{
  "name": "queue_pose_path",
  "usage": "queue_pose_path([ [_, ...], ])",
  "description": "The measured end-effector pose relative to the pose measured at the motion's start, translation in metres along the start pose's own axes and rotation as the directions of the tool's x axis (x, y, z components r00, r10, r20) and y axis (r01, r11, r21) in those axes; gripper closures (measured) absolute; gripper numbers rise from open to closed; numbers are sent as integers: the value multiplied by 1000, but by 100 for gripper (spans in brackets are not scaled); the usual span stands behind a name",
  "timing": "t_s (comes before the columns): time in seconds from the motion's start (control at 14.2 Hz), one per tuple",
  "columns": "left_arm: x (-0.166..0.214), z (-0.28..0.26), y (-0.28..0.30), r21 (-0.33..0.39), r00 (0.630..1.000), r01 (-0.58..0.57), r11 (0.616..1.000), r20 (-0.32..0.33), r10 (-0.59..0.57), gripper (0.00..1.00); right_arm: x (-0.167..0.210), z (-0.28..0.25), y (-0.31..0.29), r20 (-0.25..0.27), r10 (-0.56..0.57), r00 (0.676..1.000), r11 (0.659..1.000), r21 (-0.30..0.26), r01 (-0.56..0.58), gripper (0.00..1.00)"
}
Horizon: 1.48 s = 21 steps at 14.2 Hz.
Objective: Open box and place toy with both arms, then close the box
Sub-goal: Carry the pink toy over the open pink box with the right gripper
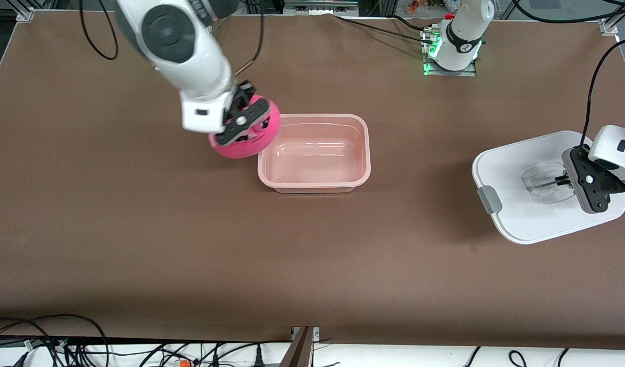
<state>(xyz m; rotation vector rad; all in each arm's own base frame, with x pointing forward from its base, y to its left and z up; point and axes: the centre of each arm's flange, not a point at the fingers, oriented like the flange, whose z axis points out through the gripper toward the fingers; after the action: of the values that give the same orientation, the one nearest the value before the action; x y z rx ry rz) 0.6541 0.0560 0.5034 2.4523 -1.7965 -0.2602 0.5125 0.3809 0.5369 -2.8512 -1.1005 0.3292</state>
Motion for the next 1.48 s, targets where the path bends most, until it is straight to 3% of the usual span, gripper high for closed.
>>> queue_pose_path([
  [0.28, -3, 1, -1, -1, 1000, 5, 1000, 0, -5, 93, 24, 12, -47, 7, -121, 993, 992, -26, 121, 94],
  [0.63, -3, 1, -1, -2, 1000, 5, 1000, 0, -5, 93, 60, 65, -85, 101, -276, 956, 948, -132, 288, 94],
  [1.06, -7, 5, -4, -9, 1000, 12, 1000, 0, -12, 93, 82, 103, -95, 150, -330, 932, 916, -186, 355, 94],
  [1.2, -8, 6, -4, -10, 1000, 13, 1000, -1, -13, 93, 93, 127, -107, 170, -352, 920, 894, -229, 385, 94],
  [1.48, -10, 6, -5, -10, 1000, 16, 1000, -1, -16, 93, 114, 179, -122, 185, -381, 906, 873, -251, 418, 94],
])
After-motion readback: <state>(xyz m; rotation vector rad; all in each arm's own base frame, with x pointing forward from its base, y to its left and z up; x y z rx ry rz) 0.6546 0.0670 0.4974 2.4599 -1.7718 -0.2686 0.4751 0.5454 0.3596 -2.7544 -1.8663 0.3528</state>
